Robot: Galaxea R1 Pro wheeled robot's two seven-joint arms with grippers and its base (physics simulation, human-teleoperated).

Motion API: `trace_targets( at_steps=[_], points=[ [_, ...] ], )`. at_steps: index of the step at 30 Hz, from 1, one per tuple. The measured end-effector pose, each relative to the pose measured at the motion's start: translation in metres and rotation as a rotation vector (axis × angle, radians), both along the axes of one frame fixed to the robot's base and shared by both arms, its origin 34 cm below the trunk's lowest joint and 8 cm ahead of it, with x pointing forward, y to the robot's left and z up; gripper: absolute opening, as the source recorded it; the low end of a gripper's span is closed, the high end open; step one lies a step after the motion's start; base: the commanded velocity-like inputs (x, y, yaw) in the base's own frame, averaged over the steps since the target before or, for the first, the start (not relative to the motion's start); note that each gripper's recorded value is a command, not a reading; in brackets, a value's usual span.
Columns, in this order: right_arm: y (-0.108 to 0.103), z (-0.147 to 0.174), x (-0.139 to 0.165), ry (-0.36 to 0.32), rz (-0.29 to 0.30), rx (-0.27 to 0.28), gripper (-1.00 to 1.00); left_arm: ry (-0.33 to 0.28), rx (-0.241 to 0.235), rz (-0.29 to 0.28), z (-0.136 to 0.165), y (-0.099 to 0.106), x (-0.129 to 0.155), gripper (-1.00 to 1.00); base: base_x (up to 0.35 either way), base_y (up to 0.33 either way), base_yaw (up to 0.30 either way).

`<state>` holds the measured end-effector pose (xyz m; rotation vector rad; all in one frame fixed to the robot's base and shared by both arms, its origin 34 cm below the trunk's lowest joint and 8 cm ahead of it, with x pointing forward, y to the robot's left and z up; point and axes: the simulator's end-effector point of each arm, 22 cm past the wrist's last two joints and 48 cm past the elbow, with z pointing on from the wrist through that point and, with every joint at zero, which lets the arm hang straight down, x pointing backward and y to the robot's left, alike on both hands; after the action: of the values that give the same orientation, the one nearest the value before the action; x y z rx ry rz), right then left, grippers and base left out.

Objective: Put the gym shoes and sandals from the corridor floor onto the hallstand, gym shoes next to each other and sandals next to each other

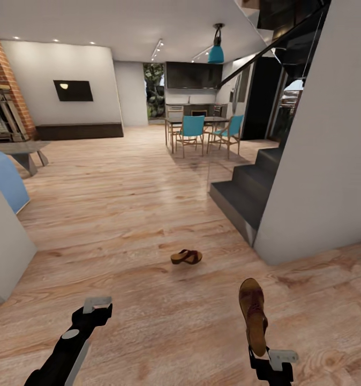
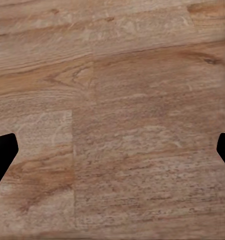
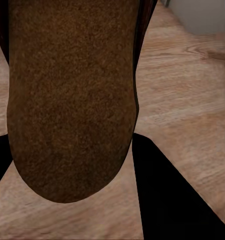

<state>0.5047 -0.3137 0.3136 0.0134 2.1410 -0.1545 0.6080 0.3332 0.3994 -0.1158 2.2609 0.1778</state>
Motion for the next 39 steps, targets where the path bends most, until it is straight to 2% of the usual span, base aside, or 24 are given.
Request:
trace_targets(
  at_steps=[12,39],
  points=[
    [-0.0004,0.0004,0.0001,-0.001,0.000,-0.001,-1.00,-0.001,0.000,0.000,0.0003,0.0001,0.0000,1.00,-0.239,0.198,-0.286],
    [-0.0007,0.0001,-0.0002,0.001,-0.001,0.000,-1.00,-0.001,0.000,0.000,0.0003,-0.0001,0.0000,1.00,-0.004,0.004,-0.300]
  ],
)
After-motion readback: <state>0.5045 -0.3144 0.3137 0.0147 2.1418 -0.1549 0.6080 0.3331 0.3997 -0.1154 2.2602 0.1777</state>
